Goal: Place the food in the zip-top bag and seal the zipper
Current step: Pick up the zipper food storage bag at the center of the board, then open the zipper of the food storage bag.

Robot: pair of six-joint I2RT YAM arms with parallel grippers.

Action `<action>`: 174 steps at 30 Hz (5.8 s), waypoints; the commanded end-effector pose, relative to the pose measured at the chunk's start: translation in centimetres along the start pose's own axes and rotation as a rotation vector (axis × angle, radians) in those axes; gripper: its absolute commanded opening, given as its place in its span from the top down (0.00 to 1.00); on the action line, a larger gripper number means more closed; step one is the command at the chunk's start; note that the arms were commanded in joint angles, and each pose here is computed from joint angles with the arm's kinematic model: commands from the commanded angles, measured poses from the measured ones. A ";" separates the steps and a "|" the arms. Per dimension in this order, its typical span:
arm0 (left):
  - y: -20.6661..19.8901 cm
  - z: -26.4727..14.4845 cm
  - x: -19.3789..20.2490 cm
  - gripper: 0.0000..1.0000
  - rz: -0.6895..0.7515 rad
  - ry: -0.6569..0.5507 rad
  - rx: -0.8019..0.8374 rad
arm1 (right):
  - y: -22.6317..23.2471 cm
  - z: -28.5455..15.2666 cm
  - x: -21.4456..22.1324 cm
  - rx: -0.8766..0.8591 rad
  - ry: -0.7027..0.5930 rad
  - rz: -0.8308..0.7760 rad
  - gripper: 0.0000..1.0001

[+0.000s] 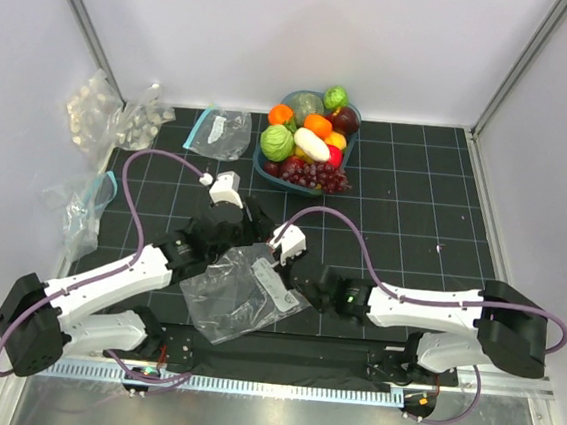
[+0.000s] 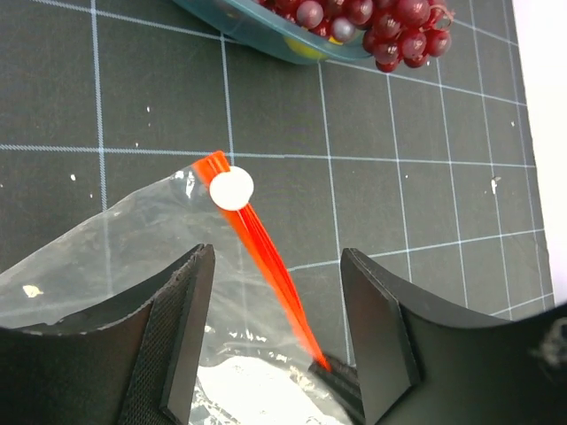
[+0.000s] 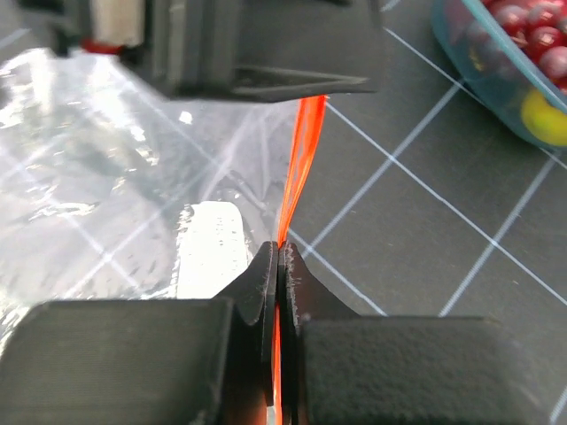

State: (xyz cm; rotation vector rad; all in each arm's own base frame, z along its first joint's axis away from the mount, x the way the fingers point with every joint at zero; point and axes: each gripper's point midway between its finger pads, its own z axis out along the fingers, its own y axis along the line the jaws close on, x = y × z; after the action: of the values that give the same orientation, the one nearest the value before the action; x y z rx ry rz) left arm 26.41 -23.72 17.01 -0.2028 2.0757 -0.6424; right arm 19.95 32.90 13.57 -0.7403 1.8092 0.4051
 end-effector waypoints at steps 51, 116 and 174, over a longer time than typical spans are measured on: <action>-3.4 1.3 1.9 1.00 0.103 0.118 0.152 | -3.9 -1.6 -4.5 0.223 -0.165 0.111 0.58; -5.2 -0.1 1.8 0.61 0.246 0.092 0.122 | -5.1 -0.5 -3.7 0.204 -0.133 0.258 0.99; -6.3 -2.6 1.7 1.00 0.458 0.187 0.040 | -7.1 2.4 -1.3 0.122 -0.059 0.424 0.48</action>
State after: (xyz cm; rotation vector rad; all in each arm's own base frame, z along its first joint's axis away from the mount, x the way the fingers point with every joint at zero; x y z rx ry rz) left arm 22.67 -28.64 17.61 0.3597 2.2375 -0.3758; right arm 26.10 27.14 11.42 -0.2616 1.9861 0.4677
